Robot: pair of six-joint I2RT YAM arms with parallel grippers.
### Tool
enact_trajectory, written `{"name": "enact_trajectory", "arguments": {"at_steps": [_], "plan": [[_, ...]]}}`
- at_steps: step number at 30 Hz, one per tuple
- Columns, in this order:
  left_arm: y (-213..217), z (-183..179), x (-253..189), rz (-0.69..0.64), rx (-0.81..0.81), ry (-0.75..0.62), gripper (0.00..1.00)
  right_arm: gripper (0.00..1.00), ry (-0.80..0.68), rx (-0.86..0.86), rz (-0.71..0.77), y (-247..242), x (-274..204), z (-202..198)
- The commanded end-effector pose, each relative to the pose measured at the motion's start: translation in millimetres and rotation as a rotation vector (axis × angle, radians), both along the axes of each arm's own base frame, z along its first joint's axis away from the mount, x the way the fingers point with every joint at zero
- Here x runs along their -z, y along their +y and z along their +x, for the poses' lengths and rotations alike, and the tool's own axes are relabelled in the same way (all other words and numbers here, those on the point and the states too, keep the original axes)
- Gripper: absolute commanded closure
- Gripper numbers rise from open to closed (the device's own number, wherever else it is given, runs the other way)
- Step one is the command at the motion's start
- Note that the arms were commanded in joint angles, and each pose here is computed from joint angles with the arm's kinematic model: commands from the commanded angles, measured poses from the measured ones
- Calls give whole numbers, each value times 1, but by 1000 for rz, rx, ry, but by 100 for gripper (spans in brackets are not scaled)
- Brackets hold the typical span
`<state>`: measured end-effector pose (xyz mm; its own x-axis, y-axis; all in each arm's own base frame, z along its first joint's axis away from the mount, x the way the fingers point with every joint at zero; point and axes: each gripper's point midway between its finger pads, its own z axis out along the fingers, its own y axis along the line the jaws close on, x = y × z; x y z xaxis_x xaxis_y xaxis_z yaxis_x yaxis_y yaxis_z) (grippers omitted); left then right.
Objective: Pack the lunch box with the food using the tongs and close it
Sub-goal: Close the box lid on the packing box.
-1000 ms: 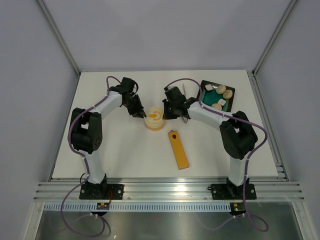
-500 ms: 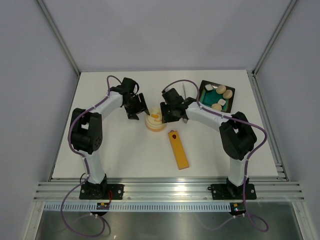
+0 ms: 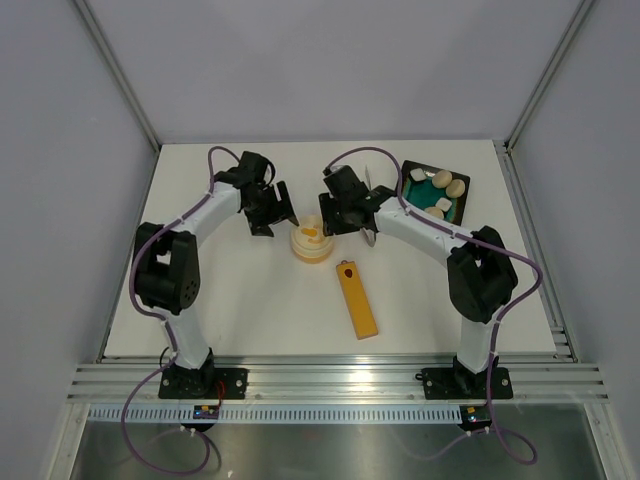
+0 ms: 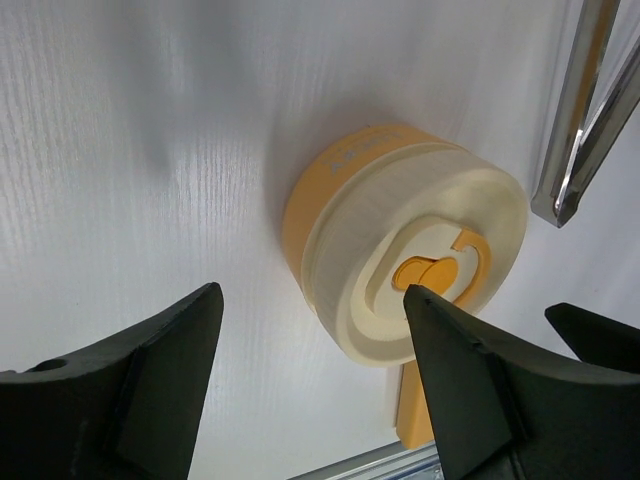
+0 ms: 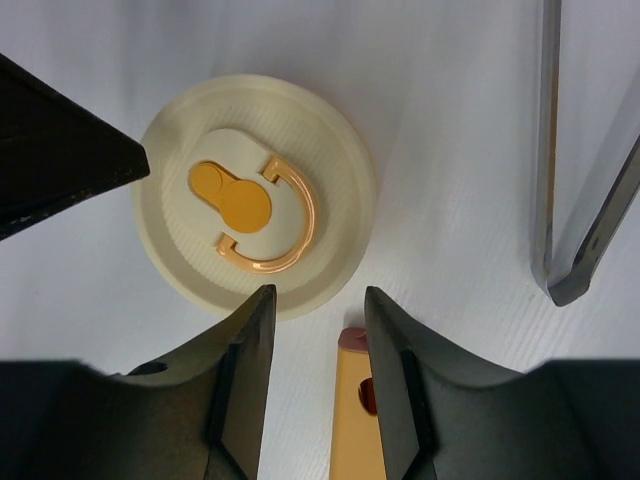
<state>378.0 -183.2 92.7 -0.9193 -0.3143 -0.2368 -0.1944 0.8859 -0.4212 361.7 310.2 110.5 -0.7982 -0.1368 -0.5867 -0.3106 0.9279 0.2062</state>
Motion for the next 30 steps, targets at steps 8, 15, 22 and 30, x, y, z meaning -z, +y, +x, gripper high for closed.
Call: {"name": "enact_trajectory", "arguments": {"at_steps": [8, 15, 22, 30], "plan": [[26, 2, -82, 50, -15, -202, 23, 53, -86, -68, -6, 18, -41, 9], [43, -3, -106, 37, -51, -248, 22, 52, -95, -108, -9, 33, -50, 15], [60, -6, -108, 45, -94, -252, 22, 51, -31, -152, -28, 51, -16, 13], [66, -8, -105, 43, -108, -248, 21, 50, 65, -186, -137, 53, 49, 1]]}}
